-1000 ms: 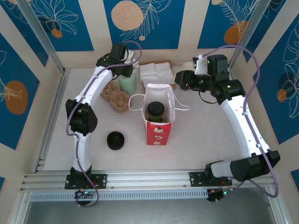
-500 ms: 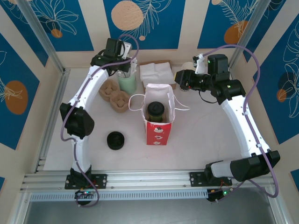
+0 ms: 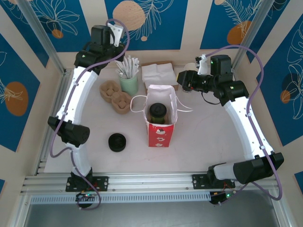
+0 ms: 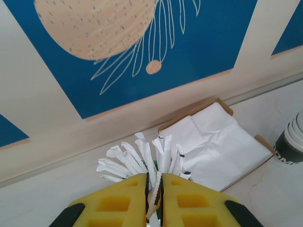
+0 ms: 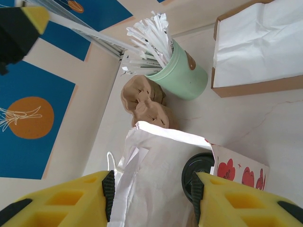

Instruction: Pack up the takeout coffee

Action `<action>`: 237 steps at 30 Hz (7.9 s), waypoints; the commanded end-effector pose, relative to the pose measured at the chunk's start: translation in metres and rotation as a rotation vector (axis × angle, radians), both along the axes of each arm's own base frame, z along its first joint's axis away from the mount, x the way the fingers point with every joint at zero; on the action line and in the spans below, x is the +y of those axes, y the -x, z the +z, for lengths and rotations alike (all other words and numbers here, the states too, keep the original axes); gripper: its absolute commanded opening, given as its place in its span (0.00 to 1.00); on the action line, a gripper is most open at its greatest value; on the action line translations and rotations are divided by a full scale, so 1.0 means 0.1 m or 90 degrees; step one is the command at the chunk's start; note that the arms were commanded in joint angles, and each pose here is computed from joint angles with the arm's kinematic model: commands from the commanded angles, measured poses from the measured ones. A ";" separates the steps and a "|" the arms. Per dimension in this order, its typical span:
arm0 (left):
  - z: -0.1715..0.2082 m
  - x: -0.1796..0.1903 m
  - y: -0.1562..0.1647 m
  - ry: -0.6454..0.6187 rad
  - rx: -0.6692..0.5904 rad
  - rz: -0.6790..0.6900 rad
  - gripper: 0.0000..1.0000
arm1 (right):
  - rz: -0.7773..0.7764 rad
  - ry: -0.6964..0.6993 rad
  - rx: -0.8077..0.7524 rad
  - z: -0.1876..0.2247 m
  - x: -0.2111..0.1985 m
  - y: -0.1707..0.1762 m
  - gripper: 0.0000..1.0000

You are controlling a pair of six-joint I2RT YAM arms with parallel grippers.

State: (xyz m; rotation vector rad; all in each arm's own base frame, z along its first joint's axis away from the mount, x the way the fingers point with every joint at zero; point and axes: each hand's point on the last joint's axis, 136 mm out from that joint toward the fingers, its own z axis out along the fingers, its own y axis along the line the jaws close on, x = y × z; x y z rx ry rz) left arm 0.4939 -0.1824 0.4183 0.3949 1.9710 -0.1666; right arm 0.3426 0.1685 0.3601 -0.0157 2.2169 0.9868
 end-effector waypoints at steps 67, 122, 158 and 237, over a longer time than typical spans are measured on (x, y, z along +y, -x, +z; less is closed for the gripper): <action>0.15 -1.35 2.32 0.215 0.091 -0.420 0.12 | -0.023 0.041 -0.041 0.05 0.01 -0.68 0.48; -1.29 -0.84 1.93 0.035 0.275 -0.036 0.12 | -0.007 0.075 0.043 -0.61 0.36 -1.21 0.47; -1.32 -0.35 1.91 0.023 0.281 0.064 0.15 | -0.053 0.297 0.025 -1.65 0.85 -2.17 0.50; -0.59 0.15 2.16 0.046 0.140 0.070 0.81 | -0.142 0.394 -0.140 -1.71 0.74 -2.99 0.08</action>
